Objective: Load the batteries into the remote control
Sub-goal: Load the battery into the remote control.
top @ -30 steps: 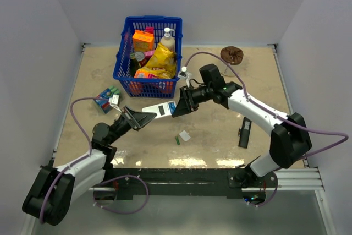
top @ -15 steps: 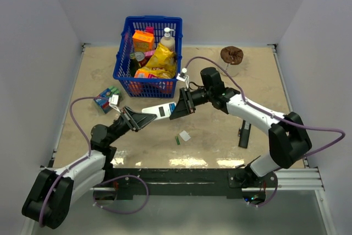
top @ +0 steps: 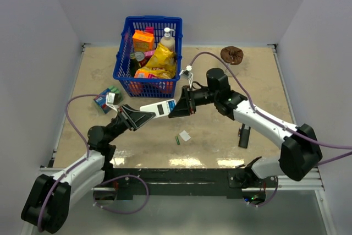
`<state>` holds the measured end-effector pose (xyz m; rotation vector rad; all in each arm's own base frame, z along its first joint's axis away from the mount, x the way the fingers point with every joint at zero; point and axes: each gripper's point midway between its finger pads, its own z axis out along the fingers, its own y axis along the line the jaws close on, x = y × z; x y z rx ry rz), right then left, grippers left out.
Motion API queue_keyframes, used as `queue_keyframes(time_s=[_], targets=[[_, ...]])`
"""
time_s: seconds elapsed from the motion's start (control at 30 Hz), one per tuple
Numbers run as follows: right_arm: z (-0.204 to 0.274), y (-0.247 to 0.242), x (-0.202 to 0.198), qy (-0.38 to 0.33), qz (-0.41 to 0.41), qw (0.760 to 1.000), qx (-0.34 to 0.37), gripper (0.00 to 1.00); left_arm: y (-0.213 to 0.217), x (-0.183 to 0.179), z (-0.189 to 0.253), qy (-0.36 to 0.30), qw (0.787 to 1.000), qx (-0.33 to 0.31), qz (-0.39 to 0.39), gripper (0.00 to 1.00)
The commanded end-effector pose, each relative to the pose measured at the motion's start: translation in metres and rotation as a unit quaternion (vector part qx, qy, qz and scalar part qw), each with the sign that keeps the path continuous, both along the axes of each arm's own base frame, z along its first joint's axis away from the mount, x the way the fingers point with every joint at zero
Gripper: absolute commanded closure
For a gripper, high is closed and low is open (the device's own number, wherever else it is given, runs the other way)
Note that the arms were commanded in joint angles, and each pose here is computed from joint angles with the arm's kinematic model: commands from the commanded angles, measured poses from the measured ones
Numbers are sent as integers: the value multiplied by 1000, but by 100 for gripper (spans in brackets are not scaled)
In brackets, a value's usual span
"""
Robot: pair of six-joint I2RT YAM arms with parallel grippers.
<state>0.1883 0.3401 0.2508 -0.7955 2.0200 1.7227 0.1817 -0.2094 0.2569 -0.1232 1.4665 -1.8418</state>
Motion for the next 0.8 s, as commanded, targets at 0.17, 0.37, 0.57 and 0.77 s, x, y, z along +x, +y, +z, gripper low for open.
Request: queue_keyframes(time_s=[0.17,0.37,0.57,0.77], targets=[[15,11,56,-131,-136,982,10,75,18,-112,99,-321,937,-101,-99,100],[11,6,50,-127,-135,983,-1,58,14,-80,74,-213,969,-101,-73,100],[14,3,46,-131,-130,983,-11,45,9,-61,54,-153,983,-87,-58,100],[19,-2,43,-132,-126,983,-24,35,6,-45,40,-118,990,-66,-35,100]])
